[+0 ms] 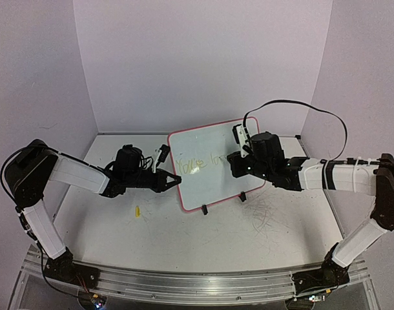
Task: Write a sentence on the whiteboard
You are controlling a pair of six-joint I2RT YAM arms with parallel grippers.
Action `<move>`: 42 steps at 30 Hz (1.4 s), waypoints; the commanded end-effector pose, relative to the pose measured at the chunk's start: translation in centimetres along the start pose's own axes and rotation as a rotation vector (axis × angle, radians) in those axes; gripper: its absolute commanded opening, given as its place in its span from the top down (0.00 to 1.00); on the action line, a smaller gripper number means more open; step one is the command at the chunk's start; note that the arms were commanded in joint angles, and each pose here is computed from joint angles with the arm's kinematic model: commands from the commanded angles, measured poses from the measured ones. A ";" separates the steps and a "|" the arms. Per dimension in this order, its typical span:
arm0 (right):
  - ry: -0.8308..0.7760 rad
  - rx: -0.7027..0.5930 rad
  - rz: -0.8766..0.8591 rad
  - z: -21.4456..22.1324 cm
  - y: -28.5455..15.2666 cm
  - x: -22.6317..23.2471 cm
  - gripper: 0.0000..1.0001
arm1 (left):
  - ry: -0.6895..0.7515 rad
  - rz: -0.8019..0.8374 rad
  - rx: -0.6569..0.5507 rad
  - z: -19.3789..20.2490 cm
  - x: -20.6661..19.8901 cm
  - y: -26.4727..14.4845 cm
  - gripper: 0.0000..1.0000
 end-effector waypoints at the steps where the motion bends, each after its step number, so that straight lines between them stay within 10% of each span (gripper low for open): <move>1: 0.015 -0.022 0.010 -0.5 -0.2 0.0 1.00 | -0.005 -0.115 0.138 3.1 1.8 0.4 1.00; 42: 0.022 -0.070 0.028 -2.4 -0.8 -0.2 1.00 | -0.006 -0.111 0.139 3.1 1.7 0.5 1.00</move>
Point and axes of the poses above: each gripper's point midway between its finger pads, its own y axis out along the fingers, its own x axis along the line the jaws close on, z = x × y, the point moved 9 cm from there along -y, back along the fingers, and after that the axes turned 6 degrees about -y, right-handed, at the moved point
